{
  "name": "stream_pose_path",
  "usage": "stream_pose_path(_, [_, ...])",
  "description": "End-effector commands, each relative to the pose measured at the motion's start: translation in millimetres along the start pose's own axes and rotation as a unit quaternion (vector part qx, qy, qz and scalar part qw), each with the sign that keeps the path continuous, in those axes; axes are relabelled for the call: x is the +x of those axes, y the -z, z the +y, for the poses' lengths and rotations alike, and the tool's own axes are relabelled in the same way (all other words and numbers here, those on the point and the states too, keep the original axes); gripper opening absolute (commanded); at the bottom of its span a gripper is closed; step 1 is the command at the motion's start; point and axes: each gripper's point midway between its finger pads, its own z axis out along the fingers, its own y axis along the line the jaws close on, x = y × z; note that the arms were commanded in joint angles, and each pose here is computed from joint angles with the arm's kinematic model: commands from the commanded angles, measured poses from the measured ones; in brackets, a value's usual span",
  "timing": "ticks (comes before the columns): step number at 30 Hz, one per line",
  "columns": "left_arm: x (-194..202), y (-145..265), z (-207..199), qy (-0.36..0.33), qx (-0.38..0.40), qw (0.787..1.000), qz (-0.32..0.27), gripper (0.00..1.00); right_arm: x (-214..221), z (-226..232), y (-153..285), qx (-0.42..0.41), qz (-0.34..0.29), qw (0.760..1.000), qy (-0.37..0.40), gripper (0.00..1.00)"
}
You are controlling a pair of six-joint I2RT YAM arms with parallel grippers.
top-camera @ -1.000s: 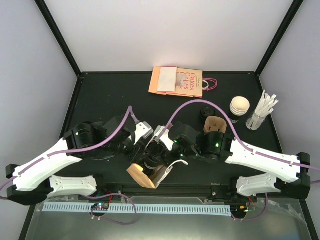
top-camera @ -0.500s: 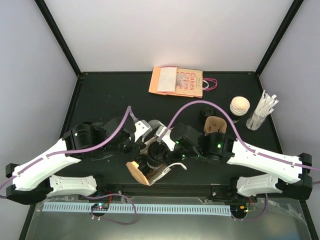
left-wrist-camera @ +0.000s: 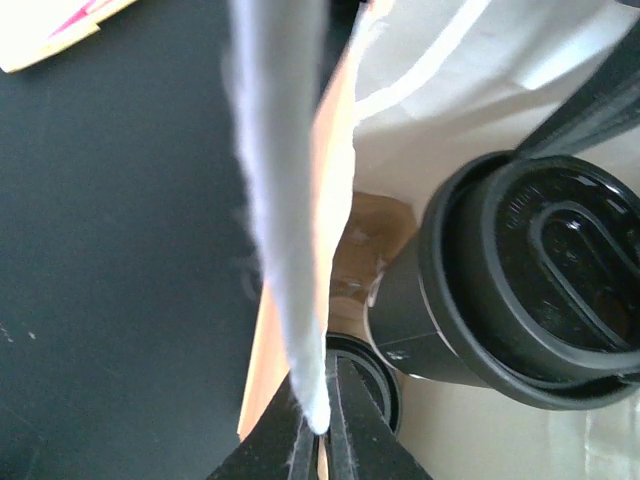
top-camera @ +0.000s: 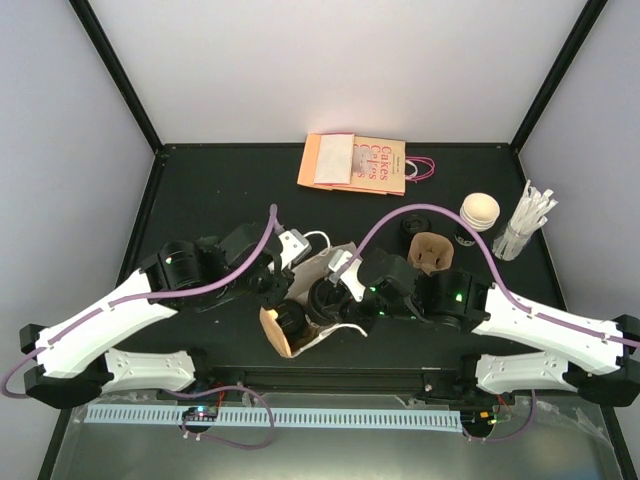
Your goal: Pack the takeout coffee
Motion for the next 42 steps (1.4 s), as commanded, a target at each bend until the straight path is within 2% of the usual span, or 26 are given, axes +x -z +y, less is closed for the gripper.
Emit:
stream_pose_path(1, [-42, 9, 11, -0.038, -0.023, 0.997, -0.070, 0.02, -4, -12, 5, 0.036, -0.023, 0.999, 0.005, 0.61])
stream_pose_path(6, [-72, 14, 20, -0.085, -0.053, 0.987, -0.125, 0.02, -4, -21, -3, 0.063, -0.023, 0.998, 0.010, 0.60])
stream_pose_path(11, [-95, 17, 27, -0.130, -0.090, 0.970, -0.185, 0.02, -5, -42, -19, 0.128, -0.037, 0.991, 0.009, 0.59])
stream_pose_path(15, [-91, 1, 20, -0.175, -0.083, 0.958, -0.211, 0.02, -2, -47, -33, 0.147, -0.055, 0.988, 0.013, 0.59])
stream_pose_path(21, [-58, -21, 9, -0.190, -0.042, 0.960, -0.200, 0.01, 32, -42, -53, 0.165, -0.034, 0.985, 0.033, 0.59])
stream_pose_path(26, [-42, -20, -3, -0.170, 0.009, 0.966, -0.195, 0.01, 51, -31, -55, 0.186, -0.032, 0.981, 0.051, 0.59])
stream_pose_path(31, [-40, -14, -15, -0.158, 0.050, 0.967, -0.192, 0.02, 52, -36, -48, 0.230, -0.055, 0.970, 0.056, 0.59])
stream_pose_path(38, [-34, -16, -30, -0.161, 0.092, 0.965, -0.187, 0.03, 50, -64, -28, 0.327, -0.079, 0.942, 0.011, 0.58])
stream_pose_path(42, [-32, -19, -32, -0.164, 0.096, 0.965, -0.181, 0.03, 47, -66, -24, 0.333, -0.087, 0.939, -0.010, 0.57])
